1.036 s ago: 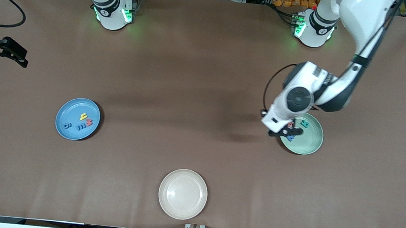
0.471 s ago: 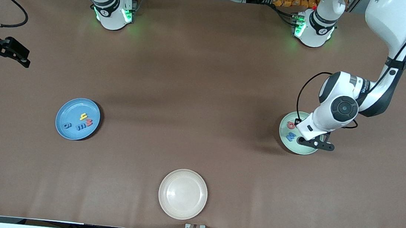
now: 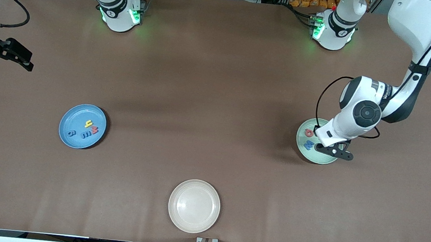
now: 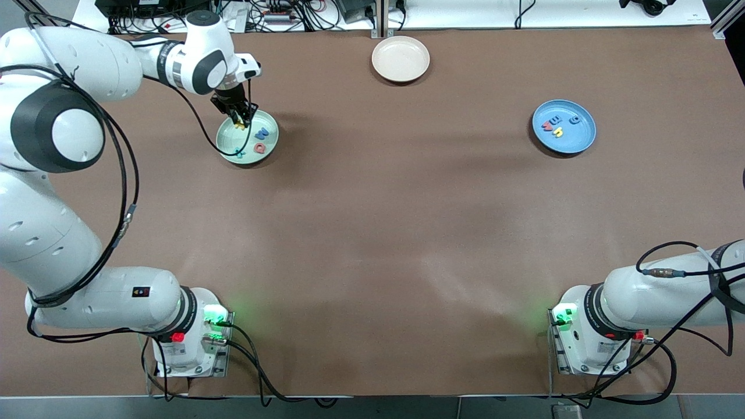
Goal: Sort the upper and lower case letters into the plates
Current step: 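Release the yellow H into the green plate with the left gripper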
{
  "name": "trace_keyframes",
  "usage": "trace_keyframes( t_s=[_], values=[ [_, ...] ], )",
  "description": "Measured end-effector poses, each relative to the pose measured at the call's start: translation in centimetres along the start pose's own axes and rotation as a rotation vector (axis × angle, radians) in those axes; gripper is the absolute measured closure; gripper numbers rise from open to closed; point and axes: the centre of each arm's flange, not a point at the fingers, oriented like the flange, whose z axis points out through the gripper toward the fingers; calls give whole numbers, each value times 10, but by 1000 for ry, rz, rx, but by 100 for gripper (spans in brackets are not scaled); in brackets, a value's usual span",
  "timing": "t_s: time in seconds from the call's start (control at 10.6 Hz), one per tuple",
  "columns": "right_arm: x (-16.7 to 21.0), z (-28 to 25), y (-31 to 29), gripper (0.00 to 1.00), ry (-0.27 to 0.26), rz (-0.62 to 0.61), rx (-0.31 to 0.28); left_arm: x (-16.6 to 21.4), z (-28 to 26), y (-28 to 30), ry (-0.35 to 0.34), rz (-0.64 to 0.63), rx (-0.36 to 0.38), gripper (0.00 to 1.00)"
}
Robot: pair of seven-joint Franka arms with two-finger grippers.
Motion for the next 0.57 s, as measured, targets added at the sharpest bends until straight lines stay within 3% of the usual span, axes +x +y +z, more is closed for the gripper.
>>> trace_keyframes(
  t_s=[0.09, 0.19, 0.57],
  values=[
    [-2, -3, 6, 0, 5, 10, 0, -1, 1, -7, 0, 5, 1, 67],
    [-4, -7, 12, 0, 11, 22, -1, -1, 1, -10, 0, 4, 2, 58],
    [-7, -11, 25, 0, 15, 66, 0, -1, -2, -10, 5, 3, 3, 4]
  ],
)
